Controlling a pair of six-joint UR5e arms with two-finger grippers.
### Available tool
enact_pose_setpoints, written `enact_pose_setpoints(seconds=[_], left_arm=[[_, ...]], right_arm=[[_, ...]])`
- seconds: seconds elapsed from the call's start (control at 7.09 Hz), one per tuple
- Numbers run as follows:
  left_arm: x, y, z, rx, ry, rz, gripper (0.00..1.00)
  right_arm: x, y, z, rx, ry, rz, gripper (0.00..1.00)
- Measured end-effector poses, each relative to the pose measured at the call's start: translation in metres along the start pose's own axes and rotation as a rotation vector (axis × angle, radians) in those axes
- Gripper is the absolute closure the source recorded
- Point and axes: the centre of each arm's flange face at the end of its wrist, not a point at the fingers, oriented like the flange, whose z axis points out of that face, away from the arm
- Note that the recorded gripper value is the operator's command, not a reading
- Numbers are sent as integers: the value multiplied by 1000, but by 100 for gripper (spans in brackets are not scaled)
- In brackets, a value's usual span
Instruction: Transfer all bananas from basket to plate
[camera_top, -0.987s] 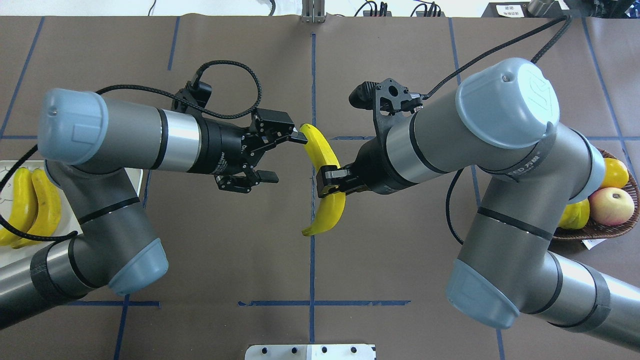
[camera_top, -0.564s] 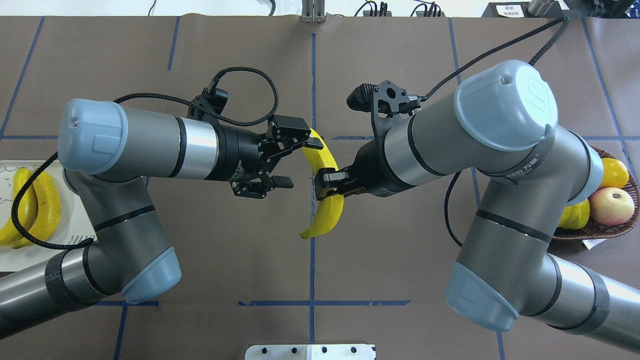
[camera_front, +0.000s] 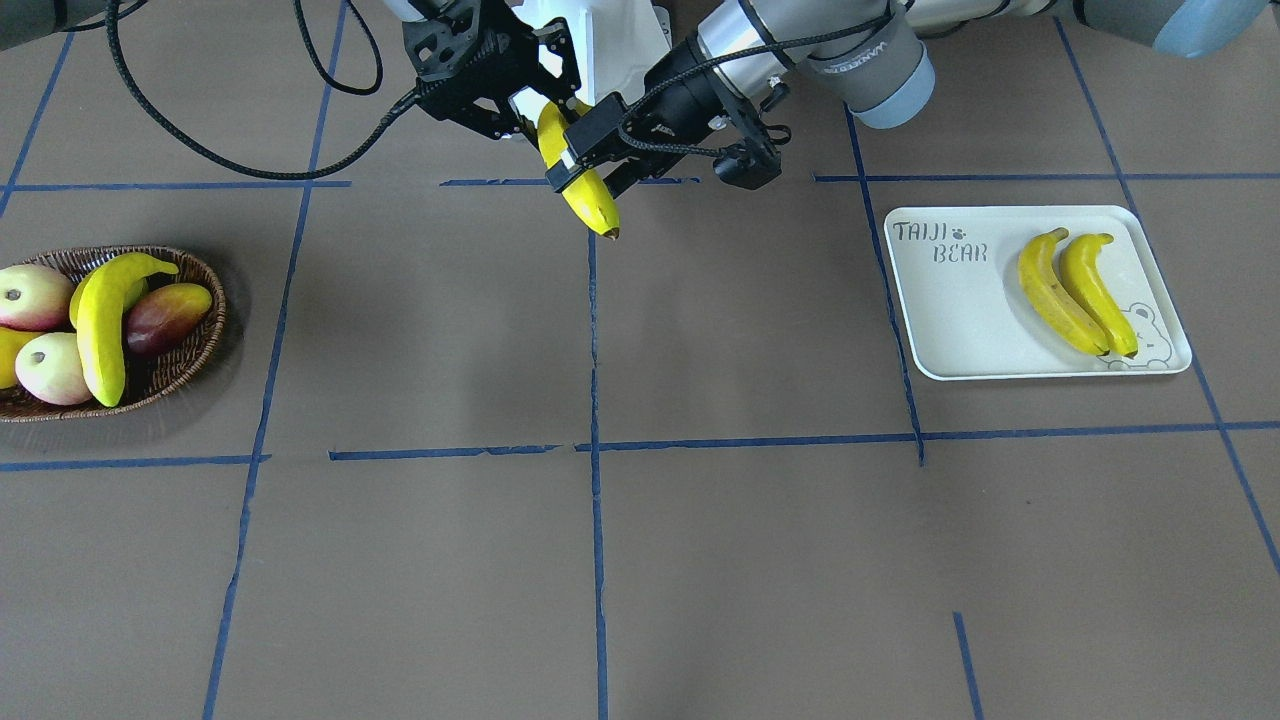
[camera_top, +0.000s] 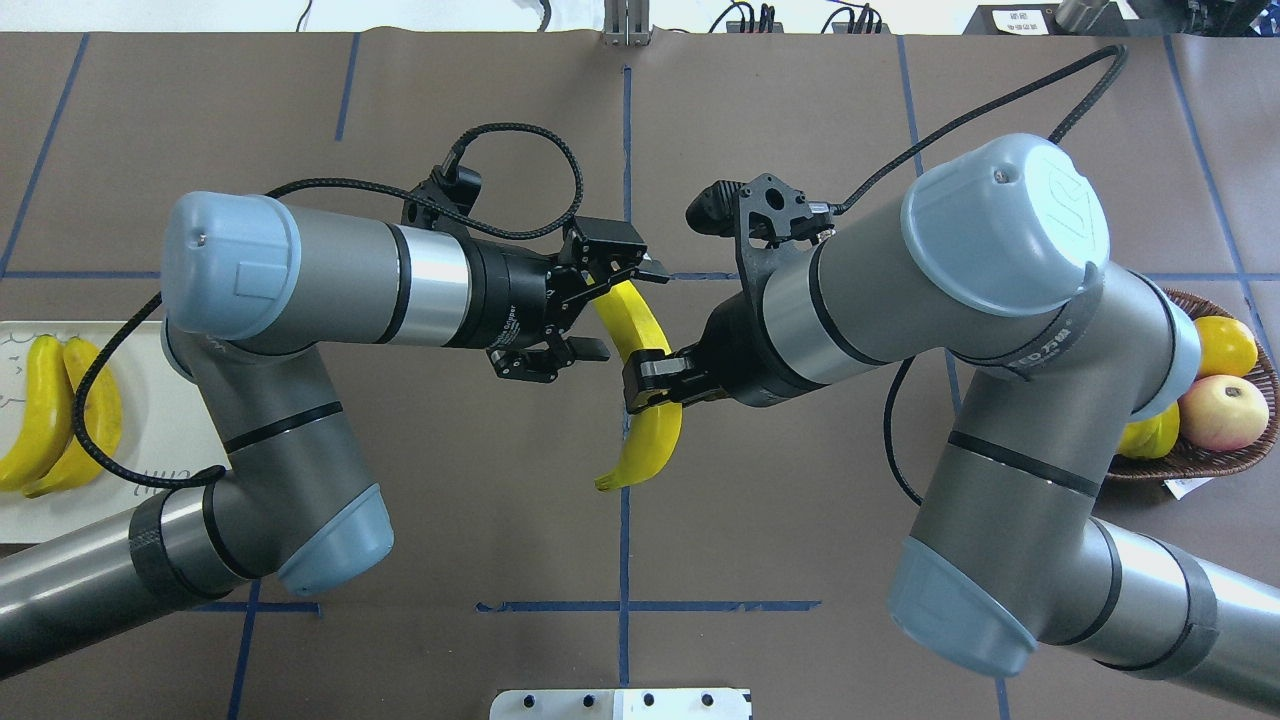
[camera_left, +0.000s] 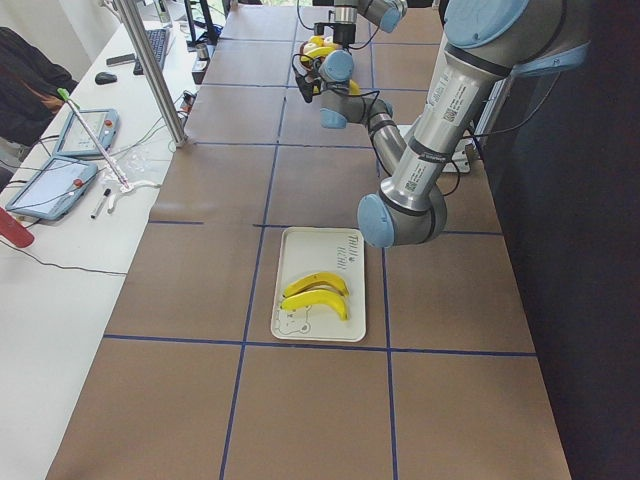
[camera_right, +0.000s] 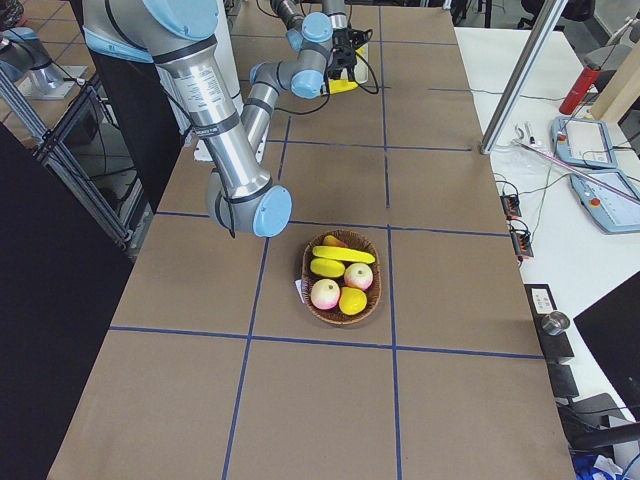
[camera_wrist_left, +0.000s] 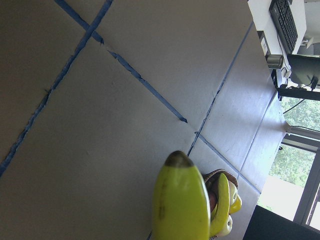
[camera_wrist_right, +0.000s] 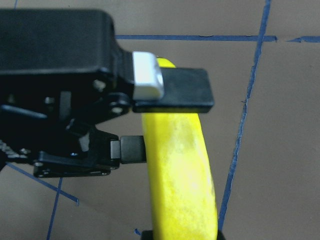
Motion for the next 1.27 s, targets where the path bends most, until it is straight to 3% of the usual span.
enact_pose_setpoints(seconds=[0.14, 0.28, 0.42, 0.56, 1.27], left_arm=[[0, -1, 3, 2, -2, 0, 93], [-1, -1, 3, 2, -4, 2, 100], [-3, -2, 3, 2, -7, 6, 100], [-4, -3, 3, 2, -9, 9, 100], [-5, -5, 2, 4, -13, 12, 100]], right_arm=[[0, 0, 0, -1, -1, -1, 100], [0, 0, 0, -1, -1, -2, 100], [0, 0, 0, -1, -1, -2, 84], [0, 1, 0, 0, -1, -2, 1], [-1, 2, -7, 2, -20, 44, 0]])
